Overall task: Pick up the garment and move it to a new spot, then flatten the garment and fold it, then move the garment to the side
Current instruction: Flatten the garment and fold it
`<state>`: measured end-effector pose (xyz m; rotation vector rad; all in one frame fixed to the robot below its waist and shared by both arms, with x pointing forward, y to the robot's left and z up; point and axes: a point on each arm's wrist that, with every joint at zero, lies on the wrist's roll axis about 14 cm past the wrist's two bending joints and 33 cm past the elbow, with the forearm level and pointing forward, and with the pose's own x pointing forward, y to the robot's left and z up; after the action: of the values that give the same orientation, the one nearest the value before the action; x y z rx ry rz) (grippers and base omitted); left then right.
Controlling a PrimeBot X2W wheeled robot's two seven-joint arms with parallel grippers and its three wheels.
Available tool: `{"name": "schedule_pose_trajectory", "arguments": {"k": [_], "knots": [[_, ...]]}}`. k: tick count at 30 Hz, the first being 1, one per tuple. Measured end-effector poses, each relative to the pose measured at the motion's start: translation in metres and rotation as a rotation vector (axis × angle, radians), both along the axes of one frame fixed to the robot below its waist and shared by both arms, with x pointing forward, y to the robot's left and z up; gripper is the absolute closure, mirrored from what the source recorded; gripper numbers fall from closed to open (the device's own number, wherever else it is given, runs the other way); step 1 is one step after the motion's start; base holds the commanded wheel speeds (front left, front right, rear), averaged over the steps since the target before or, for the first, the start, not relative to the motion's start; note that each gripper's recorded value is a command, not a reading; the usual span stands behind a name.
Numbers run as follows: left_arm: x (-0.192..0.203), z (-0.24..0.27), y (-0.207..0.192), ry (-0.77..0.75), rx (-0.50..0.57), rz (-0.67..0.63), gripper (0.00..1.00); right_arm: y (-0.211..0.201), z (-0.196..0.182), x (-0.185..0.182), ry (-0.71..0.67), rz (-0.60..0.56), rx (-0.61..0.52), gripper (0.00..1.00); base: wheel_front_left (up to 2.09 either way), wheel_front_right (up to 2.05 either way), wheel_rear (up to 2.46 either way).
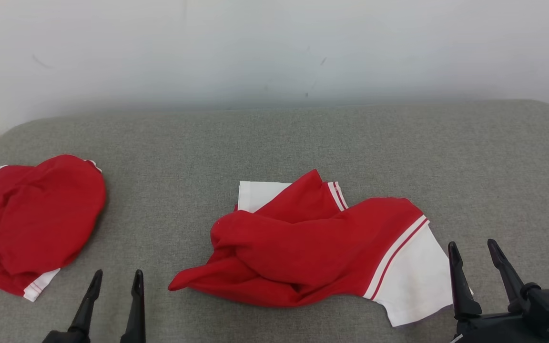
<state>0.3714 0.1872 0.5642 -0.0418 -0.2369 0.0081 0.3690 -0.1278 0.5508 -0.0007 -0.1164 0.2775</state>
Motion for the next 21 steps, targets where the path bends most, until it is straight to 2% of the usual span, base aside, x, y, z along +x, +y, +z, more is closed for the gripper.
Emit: {"name": "schedule_pose_trajectory", "arguments": {"k": [7, 14, 21], "knots": [[0.009, -0.004, -0.023, 0.046, -0.032, -0.117, 0.00, 0.005, -0.004, 0.003, 0.012, 0.017, -0.003, 0.00, 0.00, 0.00, 0.00], [0.024, -0.051, -0.049, 0.298, -0.022, -0.285, 0.00, 0.010, -0.009, 0.009, 0.025, 0.040, -0.015, 0.00, 0.00, 0.00, 0.00], [0.043, -0.090, -0.055, 0.459, -0.003, -0.358, 0.00, 0.004, -0.023, 0.016, 0.058, 0.027, -0.005, 0.00, 0.00, 0.00, 0.00]]}}
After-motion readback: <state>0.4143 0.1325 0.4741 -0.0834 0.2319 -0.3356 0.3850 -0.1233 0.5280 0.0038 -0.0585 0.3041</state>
